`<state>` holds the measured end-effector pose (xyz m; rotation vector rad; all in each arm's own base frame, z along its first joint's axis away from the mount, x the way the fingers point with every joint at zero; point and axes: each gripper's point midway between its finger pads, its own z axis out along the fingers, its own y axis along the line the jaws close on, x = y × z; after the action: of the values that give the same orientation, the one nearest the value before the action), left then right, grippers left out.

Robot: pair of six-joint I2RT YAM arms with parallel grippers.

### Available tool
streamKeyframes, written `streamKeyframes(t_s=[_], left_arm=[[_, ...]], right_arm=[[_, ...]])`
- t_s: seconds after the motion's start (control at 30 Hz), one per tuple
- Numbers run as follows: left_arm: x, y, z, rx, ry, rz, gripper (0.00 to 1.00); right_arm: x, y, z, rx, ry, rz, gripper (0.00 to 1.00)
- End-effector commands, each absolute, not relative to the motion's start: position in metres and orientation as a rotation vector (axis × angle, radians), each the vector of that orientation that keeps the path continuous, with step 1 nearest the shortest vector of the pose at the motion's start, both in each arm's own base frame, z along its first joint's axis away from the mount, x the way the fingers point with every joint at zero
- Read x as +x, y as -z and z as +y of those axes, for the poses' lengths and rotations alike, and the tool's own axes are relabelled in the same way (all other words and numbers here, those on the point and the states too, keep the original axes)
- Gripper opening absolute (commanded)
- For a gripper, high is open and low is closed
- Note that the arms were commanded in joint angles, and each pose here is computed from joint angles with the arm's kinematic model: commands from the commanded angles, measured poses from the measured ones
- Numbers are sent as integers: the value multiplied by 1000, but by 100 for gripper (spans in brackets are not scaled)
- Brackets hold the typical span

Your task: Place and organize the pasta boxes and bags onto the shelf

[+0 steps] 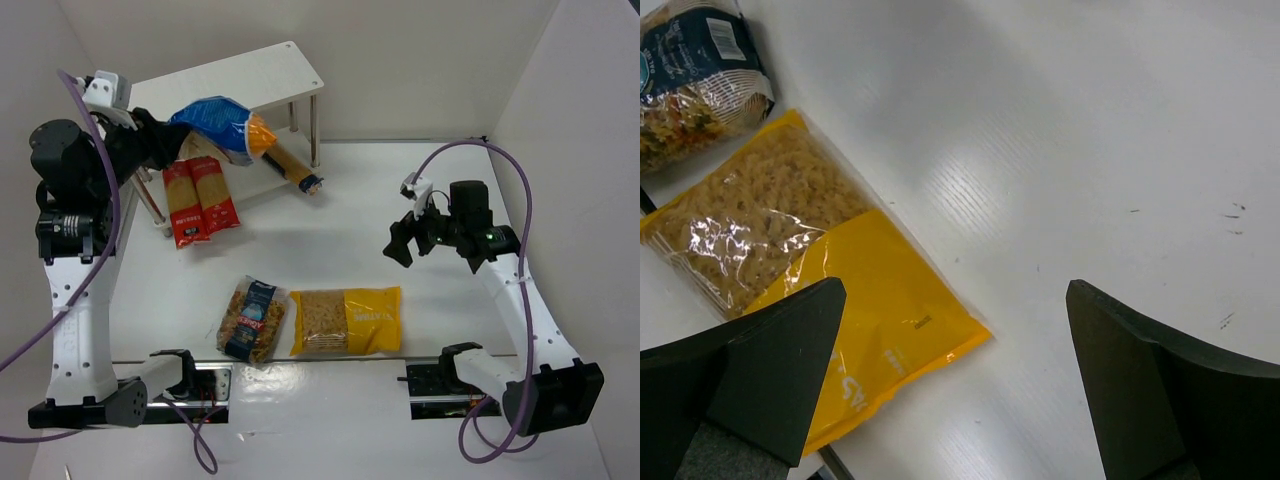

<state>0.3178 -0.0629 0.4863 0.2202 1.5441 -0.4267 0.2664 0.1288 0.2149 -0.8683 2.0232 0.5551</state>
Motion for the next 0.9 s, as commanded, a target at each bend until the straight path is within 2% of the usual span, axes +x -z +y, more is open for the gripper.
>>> streamKeyframes(t_s=[0.0,0.57,0.87], left_arm=[[310,-573,-38,146,319,1280,0],[344,-590,6,-4,178,1249,0],[342,-638,34,-77,83,1143,0]], right_arm=[[269,-218,126,-874,-555,1987,100],[273,-204,109,-832,-587,2049,100],[275,-196,103,-814,-617,2087,100]])
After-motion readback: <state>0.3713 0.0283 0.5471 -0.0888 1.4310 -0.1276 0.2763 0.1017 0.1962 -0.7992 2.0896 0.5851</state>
